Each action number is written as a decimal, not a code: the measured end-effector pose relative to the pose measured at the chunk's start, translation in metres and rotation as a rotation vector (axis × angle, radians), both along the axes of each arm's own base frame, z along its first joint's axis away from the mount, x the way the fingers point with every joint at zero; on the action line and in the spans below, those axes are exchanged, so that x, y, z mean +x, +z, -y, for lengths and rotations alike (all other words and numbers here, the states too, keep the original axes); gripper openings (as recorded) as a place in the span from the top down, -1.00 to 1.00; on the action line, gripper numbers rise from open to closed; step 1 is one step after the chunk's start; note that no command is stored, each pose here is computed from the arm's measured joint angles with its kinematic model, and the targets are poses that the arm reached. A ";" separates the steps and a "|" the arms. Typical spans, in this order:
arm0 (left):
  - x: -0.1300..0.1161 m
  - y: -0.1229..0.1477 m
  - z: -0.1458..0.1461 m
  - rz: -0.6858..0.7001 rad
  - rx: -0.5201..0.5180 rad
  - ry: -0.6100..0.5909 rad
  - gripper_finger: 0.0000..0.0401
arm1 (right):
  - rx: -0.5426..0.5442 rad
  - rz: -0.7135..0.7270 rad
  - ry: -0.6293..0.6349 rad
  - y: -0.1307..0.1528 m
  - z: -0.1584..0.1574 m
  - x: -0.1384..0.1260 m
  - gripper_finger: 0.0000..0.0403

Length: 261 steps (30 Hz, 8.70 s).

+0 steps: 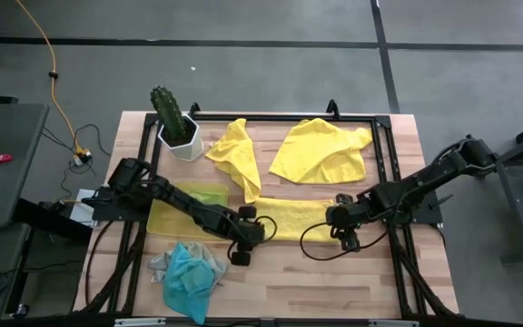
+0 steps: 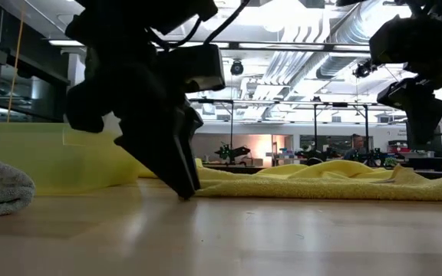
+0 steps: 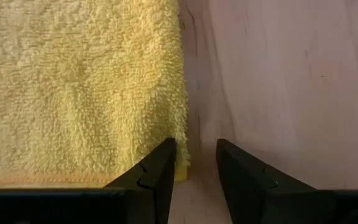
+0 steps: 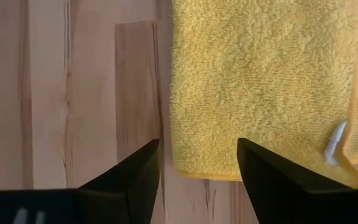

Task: Fold microfiber towels
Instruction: Fold the bottom yellow microfiber towel

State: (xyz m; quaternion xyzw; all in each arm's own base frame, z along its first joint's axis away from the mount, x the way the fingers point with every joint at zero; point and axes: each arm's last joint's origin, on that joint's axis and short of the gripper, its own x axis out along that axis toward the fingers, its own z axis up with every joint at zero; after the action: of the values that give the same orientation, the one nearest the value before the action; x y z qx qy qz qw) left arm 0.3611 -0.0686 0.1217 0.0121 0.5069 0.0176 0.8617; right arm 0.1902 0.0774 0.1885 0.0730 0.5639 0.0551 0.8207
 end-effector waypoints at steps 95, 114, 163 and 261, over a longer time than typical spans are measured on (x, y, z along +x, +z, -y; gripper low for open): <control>-0.021 0.063 -0.105 0.042 -0.296 0.483 0.53 | 0.065 -0.173 -0.623 0.007 0.025 -0.022 0.01; -0.012 0.074 -0.060 0.399 -0.573 0.176 0.39 | 0.536 -0.044 -1.067 -0.052 0.011 -0.065 -0.13; 0.022 -0.007 -0.043 0.334 -0.186 0.210 0.97 | 0.353 -0.006 -1.135 -0.026 0.020 -0.085 1.00; 0.047 0.019 -0.058 0.431 -0.235 0.154 1.00 | 0.074 0.309 -0.122 -0.035 -0.007 0.043 0.94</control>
State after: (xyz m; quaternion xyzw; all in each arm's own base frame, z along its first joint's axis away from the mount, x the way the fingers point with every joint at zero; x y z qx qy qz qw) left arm 0.4081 -0.0110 0.1403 -0.1307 0.3096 0.0265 0.9415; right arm 0.2336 0.0844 0.1537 0.1279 0.4230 0.0363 0.8963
